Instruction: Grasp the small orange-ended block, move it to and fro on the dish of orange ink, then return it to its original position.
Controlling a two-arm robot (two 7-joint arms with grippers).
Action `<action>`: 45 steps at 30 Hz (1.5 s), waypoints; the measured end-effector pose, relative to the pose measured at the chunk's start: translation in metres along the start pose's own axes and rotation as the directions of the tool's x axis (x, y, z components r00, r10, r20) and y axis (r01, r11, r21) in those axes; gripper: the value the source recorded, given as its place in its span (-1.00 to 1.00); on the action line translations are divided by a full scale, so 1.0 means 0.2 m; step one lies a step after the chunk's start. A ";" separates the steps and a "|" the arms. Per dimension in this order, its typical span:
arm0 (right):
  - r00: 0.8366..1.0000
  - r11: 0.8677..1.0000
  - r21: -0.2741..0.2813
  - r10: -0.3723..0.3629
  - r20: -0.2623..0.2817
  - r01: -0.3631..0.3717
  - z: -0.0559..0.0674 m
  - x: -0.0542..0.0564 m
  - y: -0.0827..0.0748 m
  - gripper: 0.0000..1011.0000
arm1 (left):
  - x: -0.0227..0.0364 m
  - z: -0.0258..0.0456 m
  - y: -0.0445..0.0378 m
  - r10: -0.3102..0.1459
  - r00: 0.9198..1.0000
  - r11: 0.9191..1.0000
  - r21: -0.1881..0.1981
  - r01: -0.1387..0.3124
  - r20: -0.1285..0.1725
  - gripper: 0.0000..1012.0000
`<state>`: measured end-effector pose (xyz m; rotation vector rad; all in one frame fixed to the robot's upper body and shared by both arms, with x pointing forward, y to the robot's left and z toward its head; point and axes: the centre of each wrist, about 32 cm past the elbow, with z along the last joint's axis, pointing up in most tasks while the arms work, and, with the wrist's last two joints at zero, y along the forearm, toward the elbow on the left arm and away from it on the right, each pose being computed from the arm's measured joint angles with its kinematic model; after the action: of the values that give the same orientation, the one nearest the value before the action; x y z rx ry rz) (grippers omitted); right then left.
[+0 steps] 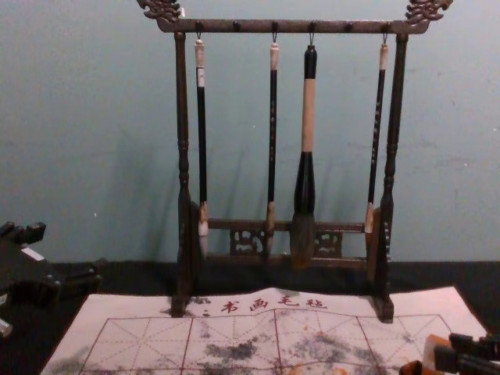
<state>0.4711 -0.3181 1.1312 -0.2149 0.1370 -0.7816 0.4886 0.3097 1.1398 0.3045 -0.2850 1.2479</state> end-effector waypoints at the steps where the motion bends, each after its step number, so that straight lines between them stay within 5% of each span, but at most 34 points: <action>1: 1.000 1.000 0.000 0.000 0.000 0.000 0.00 0.00 0.00 -0.41 | 0.000 0.000 0.000 0.000 1.000 1.000 0.000 0.000 0.000 0.98; 9: 1.000 1.000 0.000 0.000 0.000 0.000 0.00 0.00 0.00 -0.83 | 0.000 0.000 0.000 0.000 1.000 1.000 0.000 0.000 0.000 0.98; 45: 1.000 1.000 0.017 0.006 0.020 -0.007 0.01 -0.02 -0.01 -0.84 | 0.000 0.000 0.000 0.000 1.000 1.000 0.000 0.000 0.000 0.98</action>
<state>0.4666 -0.3160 1.1344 -0.2063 0.1123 -0.7736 0.4886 0.3096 1.1398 0.3045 -0.2850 1.2479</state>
